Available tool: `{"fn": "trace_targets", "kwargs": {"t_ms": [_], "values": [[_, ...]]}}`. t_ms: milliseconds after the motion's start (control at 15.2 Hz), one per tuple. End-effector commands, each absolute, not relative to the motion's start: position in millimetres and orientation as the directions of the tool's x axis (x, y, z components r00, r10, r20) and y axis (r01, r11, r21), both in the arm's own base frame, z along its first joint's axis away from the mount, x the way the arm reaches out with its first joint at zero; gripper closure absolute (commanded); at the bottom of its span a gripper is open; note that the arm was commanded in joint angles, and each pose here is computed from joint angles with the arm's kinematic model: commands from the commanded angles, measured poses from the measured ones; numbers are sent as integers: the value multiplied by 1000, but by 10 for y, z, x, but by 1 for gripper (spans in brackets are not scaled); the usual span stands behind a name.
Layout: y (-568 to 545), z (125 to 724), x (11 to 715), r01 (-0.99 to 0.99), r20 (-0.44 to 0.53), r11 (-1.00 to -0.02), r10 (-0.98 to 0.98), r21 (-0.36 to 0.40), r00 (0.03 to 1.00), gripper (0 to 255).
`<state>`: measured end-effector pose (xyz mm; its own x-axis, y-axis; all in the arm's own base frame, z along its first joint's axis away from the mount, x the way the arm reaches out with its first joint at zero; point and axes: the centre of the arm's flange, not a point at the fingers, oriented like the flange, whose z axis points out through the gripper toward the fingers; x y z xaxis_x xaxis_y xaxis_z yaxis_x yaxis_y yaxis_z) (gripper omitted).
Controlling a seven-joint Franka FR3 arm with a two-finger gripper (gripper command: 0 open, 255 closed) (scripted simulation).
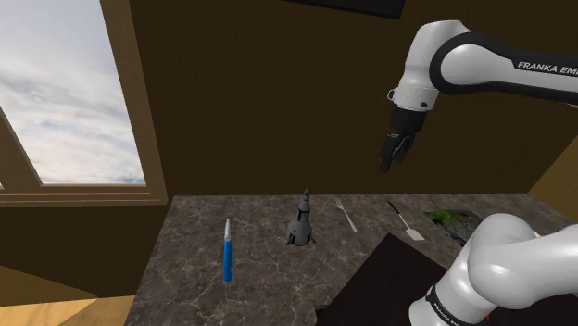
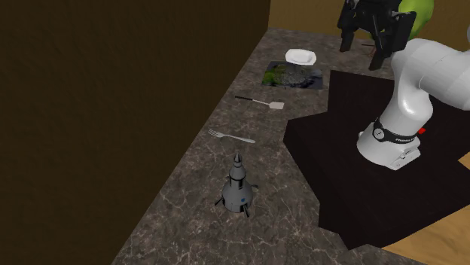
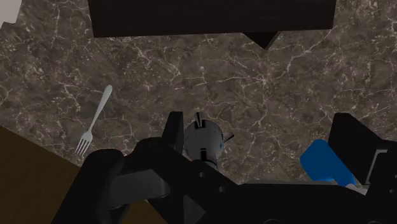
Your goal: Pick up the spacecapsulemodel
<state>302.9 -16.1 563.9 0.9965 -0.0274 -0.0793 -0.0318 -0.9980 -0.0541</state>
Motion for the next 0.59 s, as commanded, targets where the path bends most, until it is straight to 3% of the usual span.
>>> {"fn": "trace_targets", "kwargs": {"t_ms": [0,528], "values": [[-161,5639,3029,-32,-79,-998,-27,-54,996,0],[-108,4977,4128,69,-241,-998,65,8,968,0]]}}
